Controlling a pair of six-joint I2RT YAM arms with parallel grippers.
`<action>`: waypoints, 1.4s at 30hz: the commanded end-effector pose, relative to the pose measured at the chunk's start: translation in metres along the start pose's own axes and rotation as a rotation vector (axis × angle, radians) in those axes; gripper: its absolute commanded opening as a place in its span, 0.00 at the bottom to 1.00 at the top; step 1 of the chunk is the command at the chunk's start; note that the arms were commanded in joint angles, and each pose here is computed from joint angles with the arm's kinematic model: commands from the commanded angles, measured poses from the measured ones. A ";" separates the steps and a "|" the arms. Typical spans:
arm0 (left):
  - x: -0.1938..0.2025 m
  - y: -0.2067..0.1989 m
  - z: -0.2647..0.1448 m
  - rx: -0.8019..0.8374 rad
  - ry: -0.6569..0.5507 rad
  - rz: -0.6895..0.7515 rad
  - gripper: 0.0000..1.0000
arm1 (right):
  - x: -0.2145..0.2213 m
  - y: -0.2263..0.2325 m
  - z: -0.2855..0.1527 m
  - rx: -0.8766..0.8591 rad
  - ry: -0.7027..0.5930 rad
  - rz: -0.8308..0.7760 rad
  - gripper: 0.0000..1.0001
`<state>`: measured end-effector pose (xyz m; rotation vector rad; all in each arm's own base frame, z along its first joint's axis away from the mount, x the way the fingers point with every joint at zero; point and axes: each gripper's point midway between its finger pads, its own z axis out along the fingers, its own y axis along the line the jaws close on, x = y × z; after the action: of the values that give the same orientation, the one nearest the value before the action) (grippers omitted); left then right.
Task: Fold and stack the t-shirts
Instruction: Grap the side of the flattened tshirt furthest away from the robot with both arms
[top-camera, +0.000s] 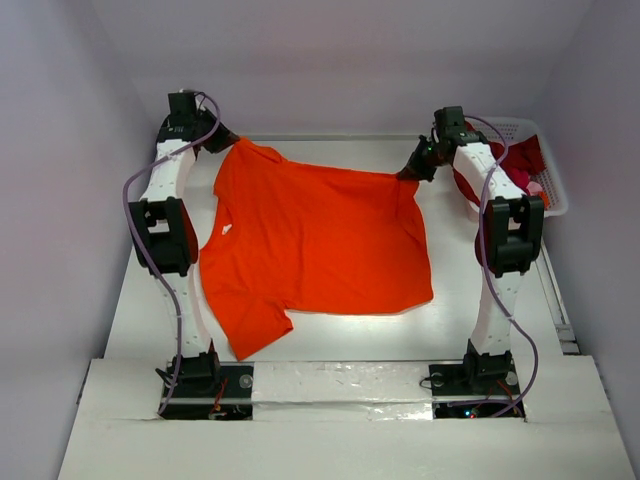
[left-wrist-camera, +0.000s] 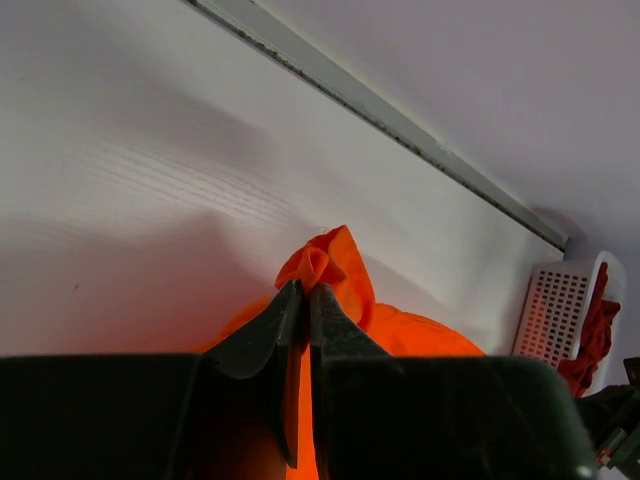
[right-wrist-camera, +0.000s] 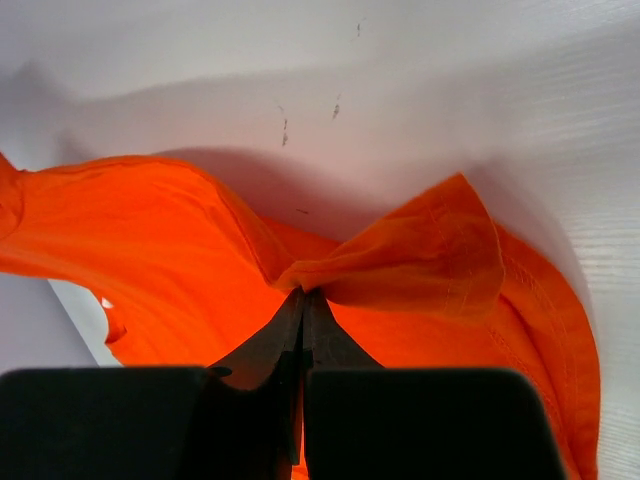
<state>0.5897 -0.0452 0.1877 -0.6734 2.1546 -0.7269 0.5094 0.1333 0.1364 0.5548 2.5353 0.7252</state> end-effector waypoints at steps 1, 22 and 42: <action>-0.023 -0.017 -0.030 -0.011 -0.063 0.008 0.00 | -0.005 0.008 -0.010 -0.038 -0.010 -0.013 0.00; -0.021 -0.018 -0.038 -0.010 -0.064 0.013 0.00 | -0.021 -0.029 0.007 0.076 -0.035 -0.008 1.00; -0.015 -0.018 -0.040 -0.006 -0.051 0.010 0.00 | -0.044 -0.038 0.040 0.146 -0.042 0.082 1.00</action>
<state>0.5770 -0.0385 0.1793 -0.7305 2.2030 -0.6721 0.5499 0.0921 0.0847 0.6922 2.5805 0.5039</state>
